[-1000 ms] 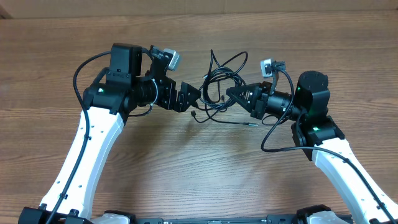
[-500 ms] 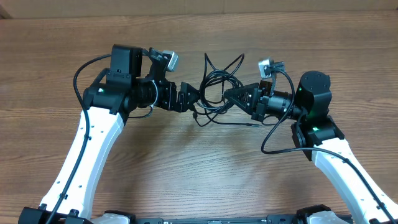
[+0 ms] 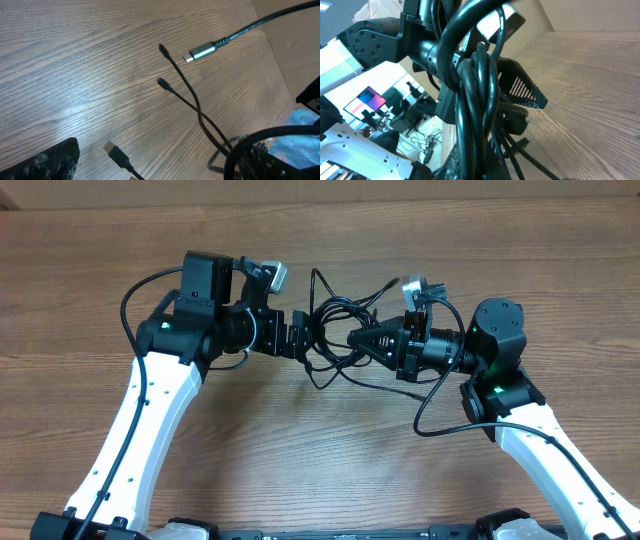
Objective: Untangle cables
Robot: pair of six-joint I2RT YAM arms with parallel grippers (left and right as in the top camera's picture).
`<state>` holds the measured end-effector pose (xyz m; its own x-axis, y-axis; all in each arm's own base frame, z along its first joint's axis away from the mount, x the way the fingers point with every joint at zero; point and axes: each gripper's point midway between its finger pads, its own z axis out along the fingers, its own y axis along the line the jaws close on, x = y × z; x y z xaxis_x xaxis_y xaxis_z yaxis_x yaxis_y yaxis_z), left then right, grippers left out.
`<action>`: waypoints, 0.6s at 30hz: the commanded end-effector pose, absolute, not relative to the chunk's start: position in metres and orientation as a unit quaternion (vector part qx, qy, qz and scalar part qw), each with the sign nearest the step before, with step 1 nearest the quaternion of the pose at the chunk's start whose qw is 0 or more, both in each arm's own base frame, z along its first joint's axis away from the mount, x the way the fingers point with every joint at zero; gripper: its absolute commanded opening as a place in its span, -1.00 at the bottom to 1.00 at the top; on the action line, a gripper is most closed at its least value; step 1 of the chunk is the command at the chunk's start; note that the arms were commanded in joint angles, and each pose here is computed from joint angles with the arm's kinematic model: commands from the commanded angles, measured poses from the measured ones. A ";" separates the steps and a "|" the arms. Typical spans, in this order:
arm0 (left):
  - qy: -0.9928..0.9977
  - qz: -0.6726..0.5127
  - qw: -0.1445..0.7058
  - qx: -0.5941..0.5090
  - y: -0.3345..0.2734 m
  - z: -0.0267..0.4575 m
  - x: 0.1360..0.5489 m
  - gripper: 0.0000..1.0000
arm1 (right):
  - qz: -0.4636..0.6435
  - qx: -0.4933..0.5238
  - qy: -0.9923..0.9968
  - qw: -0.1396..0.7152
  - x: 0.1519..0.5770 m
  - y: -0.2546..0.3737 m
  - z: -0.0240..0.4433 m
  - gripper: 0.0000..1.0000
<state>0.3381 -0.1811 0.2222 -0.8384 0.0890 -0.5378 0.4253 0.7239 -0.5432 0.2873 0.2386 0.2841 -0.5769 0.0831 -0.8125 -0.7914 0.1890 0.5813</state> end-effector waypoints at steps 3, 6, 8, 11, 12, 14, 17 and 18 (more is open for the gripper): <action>0.889 -0.359 0.239 0.154 -0.192 0.229 0.330 0.99 | 0.589 -0.283 0.660 0.371 0.278 0.245 0.291 -0.92; 0.884 -0.362 0.236 0.175 -0.202 0.229 0.324 0.86 | 0.589 -0.283 0.660 0.371 0.278 0.245 0.291 -0.92; 0.892 -0.335 0.243 0.182 -0.201 0.224 0.326 0.67 | 0.589 -0.283 0.660 0.371 0.278 0.245 0.291 -0.92; 0.923 -0.256 0.250 0.142 -0.184 0.208 0.336 0.40 | 0.590 -0.281 0.661 0.369 0.278 0.245 0.291 -0.92; 0.937 -0.226 0.246 0.104 -0.173 0.202 0.339 0.40 | 0.591 -0.279 0.661 0.368 0.278 0.245 0.291 -0.92; 0.950 -0.192 0.238 0.056 -0.158 0.194 0.339 0.40 | 0.592 -0.279 0.661 0.368 0.277 0.245 0.292 -0.92; 0.960 -0.156 0.230 0.012 -0.143 0.187 0.339 0.33 | 0.597 -0.284 0.654 0.368 0.275 0.245 0.296 -0.92; 0.964 -0.143 0.226 -0.006 -0.137 0.185 0.337 0.28 | 0.599 -0.292 0.648 0.368 0.273 0.246 0.298 -0.92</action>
